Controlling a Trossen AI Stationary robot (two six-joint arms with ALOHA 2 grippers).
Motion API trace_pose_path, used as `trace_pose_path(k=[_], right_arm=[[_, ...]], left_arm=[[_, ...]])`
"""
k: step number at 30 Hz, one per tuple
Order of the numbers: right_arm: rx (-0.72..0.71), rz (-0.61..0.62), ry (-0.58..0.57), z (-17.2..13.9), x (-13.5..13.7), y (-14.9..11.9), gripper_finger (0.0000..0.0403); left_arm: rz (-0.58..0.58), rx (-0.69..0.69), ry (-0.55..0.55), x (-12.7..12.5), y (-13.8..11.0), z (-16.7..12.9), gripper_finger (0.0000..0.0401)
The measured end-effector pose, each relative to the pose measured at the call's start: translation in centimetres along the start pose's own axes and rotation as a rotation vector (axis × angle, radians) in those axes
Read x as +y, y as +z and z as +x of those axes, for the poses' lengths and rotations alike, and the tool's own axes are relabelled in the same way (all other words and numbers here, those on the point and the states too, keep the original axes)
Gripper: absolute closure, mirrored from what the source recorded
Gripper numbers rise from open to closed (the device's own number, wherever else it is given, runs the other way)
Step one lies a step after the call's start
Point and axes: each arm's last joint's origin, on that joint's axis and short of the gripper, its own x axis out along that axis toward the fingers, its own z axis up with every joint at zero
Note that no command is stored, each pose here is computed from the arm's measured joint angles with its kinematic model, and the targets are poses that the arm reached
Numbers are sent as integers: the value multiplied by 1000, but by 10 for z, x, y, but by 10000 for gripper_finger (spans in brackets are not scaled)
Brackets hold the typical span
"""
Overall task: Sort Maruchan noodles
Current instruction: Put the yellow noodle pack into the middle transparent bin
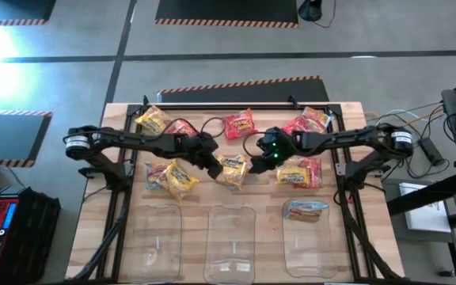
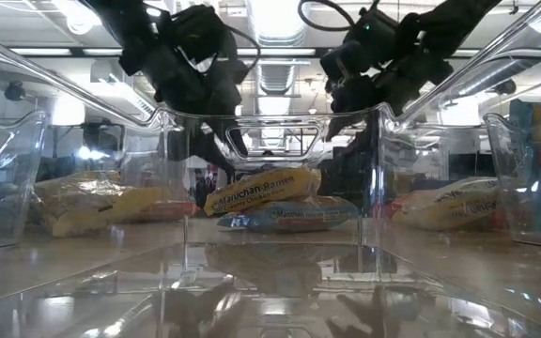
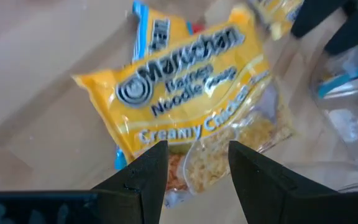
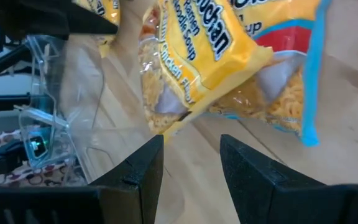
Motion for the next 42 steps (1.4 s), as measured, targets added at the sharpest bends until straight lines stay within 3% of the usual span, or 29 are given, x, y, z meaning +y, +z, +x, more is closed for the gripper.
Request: trace_pose_path(k=[20,42], right_arm=[[-102,-7,-56,0,-24,27,254],[-48,-31,103,12,-21,33,254]], left_arm=[[-49,56,10,-5,-13,21,249],[-72,72,44,2,-16,40,249]])
